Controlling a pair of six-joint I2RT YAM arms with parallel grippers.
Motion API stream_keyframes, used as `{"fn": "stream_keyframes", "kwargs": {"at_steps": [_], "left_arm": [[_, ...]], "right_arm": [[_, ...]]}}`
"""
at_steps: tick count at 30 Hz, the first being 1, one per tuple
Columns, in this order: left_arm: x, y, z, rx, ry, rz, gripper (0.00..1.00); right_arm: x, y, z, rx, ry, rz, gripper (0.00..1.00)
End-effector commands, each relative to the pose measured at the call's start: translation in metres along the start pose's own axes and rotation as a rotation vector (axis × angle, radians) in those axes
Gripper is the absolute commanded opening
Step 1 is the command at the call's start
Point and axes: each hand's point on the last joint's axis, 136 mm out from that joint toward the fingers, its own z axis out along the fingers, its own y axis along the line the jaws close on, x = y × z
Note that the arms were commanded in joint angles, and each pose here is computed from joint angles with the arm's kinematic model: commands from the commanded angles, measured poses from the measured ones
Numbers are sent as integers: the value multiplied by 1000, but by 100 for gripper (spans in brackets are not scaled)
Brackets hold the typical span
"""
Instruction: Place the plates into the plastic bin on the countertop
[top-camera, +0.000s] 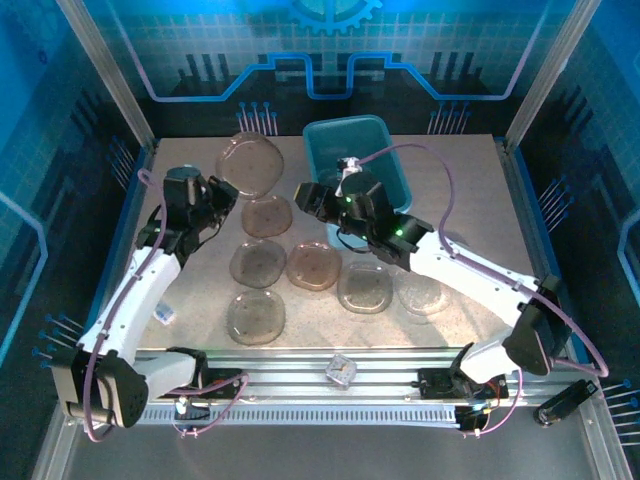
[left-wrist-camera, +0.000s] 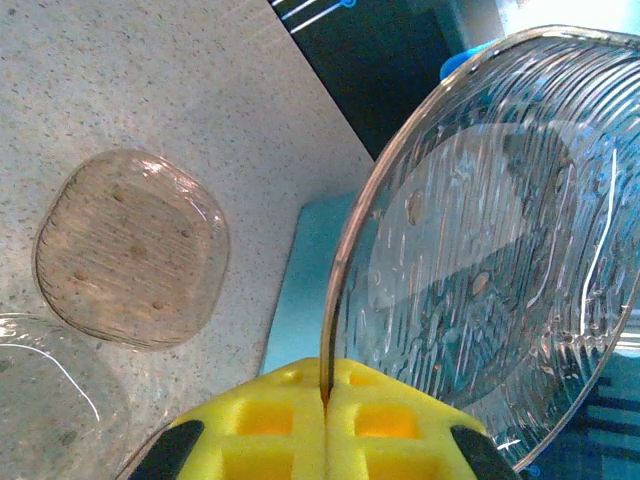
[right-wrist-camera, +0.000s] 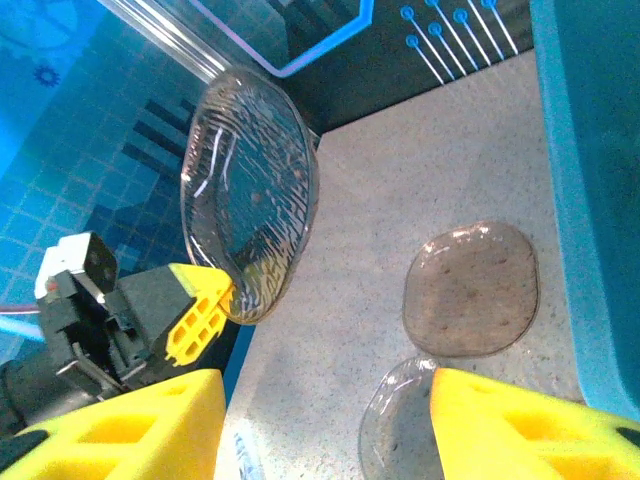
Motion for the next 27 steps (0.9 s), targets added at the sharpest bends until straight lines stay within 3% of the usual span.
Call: {"fn": "stream_keyframes", "kwargs": {"at_steps": [1, 10, 27], "left_arm": [[-8, -24, -5, 46, -58, 35, 0], [3, -49, -2, 70, -72, 123, 0], [30, -88, -7, 99, -122, 312, 0]], "right_arm": [[-8, 5, 7, -49, -24, 120, 57], [-8, 8, 17, -83, -30, 191, 54], [-21, -24, 32, -43, -98, 323, 36]]}}
